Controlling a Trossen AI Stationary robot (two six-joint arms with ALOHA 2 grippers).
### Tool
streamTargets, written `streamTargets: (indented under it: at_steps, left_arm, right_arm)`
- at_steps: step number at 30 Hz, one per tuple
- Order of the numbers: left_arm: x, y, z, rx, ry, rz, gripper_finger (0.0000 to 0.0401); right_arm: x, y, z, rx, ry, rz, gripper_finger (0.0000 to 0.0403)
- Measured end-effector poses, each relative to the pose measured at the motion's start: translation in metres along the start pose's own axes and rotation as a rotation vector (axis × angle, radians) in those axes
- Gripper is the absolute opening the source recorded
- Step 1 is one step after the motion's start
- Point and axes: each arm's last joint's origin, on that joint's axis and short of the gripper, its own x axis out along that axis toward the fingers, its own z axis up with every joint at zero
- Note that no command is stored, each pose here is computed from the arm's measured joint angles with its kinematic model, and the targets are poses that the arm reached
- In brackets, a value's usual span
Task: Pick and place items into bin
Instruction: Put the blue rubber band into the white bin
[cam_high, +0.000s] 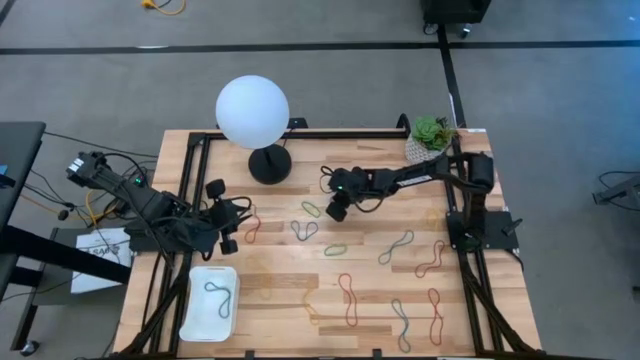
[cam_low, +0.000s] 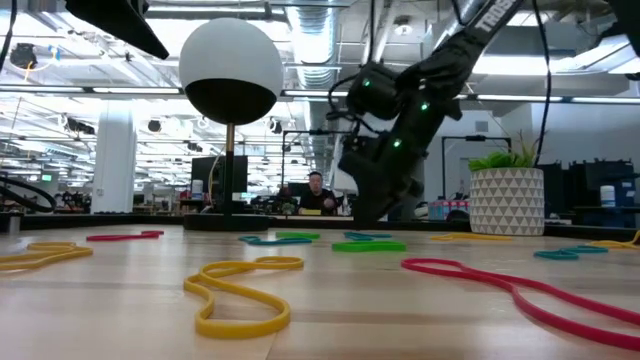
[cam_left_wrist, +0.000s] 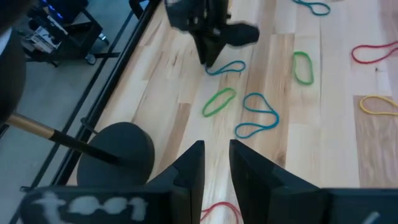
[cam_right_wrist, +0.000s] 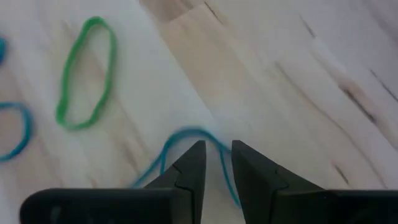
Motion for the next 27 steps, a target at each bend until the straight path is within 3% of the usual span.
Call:
streamTargets:
  at_steps: [10,16,18,24,27]
  left_arm:
    - [0.0,0.0,0.0,0.004,0.003,0.005,0.0066]
    - [0.0,0.0,0.0,0.004,0.003,0.004,0.0066]
    - [0.0,0.0,0.0,0.004,0.003,0.004,0.0066]
    - [0.0,0.0,-0.001,-0.048,0.004,0.002,0.0066]
    - [0.0,0.0,0.0,-0.065,0.003,0.001,0.0066]
  right_arm:
    - [0.015,-0.003,-0.001,0.002,0.053,-0.024,0.0067]
    - [0.016,-0.003,-0.002,0.002,0.059,-0.025,0.0008]
    - [0.016,-0.002,-0.002,0.003,0.057,-0.023,0.0008]
    - [-0.002,0.016,-0.001,0.024,0.014,0.028,0.0004]
    - [-0.026,0.036,0.011,0.017,-0.104,0.106,0.0002]
